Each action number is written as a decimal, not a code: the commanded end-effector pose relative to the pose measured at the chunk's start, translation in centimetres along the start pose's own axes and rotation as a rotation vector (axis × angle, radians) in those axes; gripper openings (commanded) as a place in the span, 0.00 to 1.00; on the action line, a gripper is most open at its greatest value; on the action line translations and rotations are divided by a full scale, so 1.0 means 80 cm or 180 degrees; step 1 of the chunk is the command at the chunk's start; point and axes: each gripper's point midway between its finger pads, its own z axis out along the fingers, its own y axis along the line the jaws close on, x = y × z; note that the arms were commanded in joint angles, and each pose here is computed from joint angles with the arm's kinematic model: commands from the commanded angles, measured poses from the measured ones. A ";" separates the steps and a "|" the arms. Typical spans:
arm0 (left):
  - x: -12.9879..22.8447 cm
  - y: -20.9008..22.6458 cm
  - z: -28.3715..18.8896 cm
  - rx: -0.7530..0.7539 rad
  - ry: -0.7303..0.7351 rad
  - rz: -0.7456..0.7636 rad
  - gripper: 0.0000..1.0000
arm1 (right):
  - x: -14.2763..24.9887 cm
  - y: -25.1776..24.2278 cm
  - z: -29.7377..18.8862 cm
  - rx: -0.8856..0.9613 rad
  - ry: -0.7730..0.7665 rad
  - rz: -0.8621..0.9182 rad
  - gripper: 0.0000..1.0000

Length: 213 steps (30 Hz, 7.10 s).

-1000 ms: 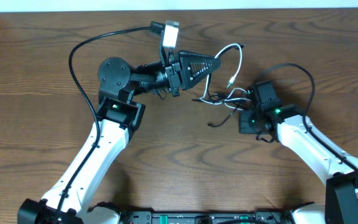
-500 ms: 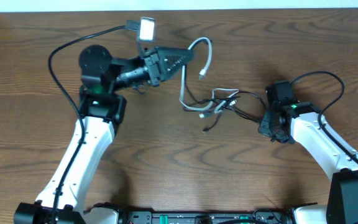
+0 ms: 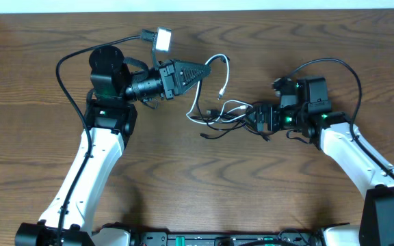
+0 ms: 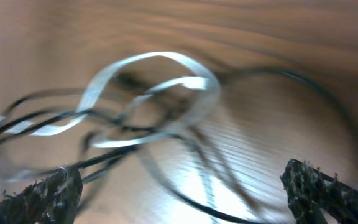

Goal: Untangle cables

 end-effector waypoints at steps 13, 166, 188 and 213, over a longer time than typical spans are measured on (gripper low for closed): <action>-0.004 -0.018 -0.001 0.0082 0.0016 0.0200 0.08 | 0.030 0.096 -0.026 -0.1562 0.0016 -0.1488 0.99; 0.072 -0.045 0.036 -0.0616 0.0287 0.1300 0.08 | -0.054 0.058 -0.174 -0.0114 0.0046 -0.0241 0.99; 0.031 -0.099 0.013 -0.0437 -0.0210 0.1196 0.08 | 0.011 0.166 -0.045 -0.1336 -0.0241 -0.1690 0.99; 0.029 -0.122 0.003 -0.0369 -0.0307 0.1151 0.07 | -0.004 0.207 -0.021 -0.1307 -0.0631 -0.1927 0.13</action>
